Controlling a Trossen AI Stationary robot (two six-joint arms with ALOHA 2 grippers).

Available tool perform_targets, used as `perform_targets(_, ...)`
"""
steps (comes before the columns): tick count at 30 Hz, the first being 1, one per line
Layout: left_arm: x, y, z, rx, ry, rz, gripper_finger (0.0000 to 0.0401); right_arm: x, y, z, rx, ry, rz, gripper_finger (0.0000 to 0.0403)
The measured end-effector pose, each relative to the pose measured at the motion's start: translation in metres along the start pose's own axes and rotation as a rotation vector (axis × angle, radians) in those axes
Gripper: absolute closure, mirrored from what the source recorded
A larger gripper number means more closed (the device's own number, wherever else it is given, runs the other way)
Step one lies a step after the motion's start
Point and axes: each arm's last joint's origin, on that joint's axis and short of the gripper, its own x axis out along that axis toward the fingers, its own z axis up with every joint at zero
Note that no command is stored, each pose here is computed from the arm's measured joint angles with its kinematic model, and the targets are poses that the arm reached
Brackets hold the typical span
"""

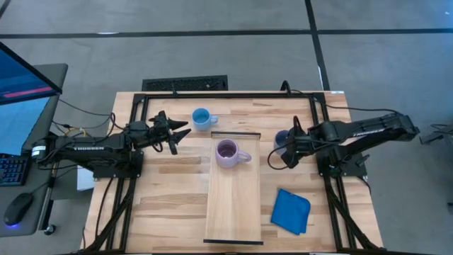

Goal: Stack small to large cups/mugs on shelf
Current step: Put the dark blue mug on the shelf

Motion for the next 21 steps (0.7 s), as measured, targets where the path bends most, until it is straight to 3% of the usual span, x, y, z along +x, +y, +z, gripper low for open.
perform_targets(7,0.000,0.000,0.000,-0.001,0.000,0.000,0.0239,-0.030,0.002,0.006,-0.015,-0.021,0.033,0.0344)
perform_targets(17,0.000,0.000,0.000,-0.020,0.000,0.001,0.0239,-0.070,0.004,0.004,-0.136,-0.047,0.095,0.0344)
perform_targets(21,0.000,0.002,0.000,-0.019,-0.002,0.056,0.0239,-0.081,0.006,-0.002,-0.186,-0.037,0.113,0.0344)
